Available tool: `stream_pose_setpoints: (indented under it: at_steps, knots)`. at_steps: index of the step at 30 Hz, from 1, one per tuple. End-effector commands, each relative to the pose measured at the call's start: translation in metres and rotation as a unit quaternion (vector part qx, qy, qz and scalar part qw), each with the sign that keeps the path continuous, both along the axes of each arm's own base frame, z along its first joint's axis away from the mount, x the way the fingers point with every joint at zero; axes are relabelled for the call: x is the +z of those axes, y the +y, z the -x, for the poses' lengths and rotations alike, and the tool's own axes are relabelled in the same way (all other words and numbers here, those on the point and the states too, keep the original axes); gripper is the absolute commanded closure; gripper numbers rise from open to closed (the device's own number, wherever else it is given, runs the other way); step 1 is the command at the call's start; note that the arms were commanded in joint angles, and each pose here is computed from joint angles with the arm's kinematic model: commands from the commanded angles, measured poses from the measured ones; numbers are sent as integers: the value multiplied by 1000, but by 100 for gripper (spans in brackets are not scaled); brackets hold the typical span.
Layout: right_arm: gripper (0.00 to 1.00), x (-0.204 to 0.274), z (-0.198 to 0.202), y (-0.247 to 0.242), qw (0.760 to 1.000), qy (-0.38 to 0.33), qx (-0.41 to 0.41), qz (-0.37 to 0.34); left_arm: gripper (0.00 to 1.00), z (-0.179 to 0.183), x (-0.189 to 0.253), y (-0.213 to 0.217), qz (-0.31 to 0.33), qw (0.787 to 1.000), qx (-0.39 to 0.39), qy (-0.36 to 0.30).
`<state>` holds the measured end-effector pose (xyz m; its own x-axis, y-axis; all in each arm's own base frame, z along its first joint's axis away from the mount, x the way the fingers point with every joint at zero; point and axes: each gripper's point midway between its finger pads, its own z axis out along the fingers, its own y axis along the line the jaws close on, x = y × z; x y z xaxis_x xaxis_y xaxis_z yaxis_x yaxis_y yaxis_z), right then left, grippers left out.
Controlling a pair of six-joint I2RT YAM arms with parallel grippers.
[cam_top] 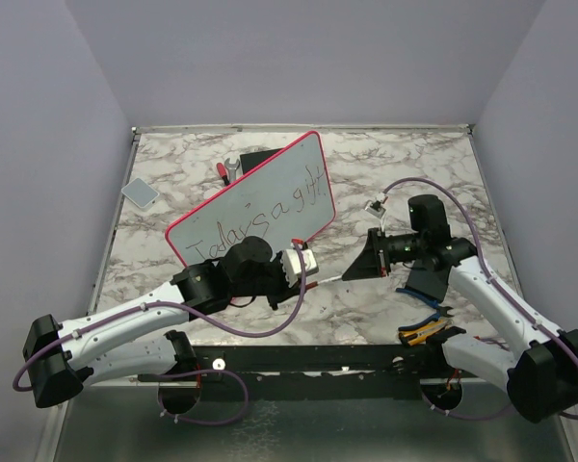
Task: Write a sentence on the whiteboard
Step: Close the whiteboard marker at the center of the board.
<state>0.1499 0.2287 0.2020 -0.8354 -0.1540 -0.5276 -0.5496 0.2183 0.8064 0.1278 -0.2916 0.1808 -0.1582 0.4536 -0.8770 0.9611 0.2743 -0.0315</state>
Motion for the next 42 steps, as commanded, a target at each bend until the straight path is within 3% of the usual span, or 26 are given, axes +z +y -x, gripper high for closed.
stream_pose_setpoints:
  at_steps: [1,42]
  knots:
    - [99,15,10,5,999,-5,37,-23,100,8,5,-1,12,1000,-25,-1]
    - [99,9,18,14,997,13,68,-22,100,18,21,-4,46,998,-51,-3]
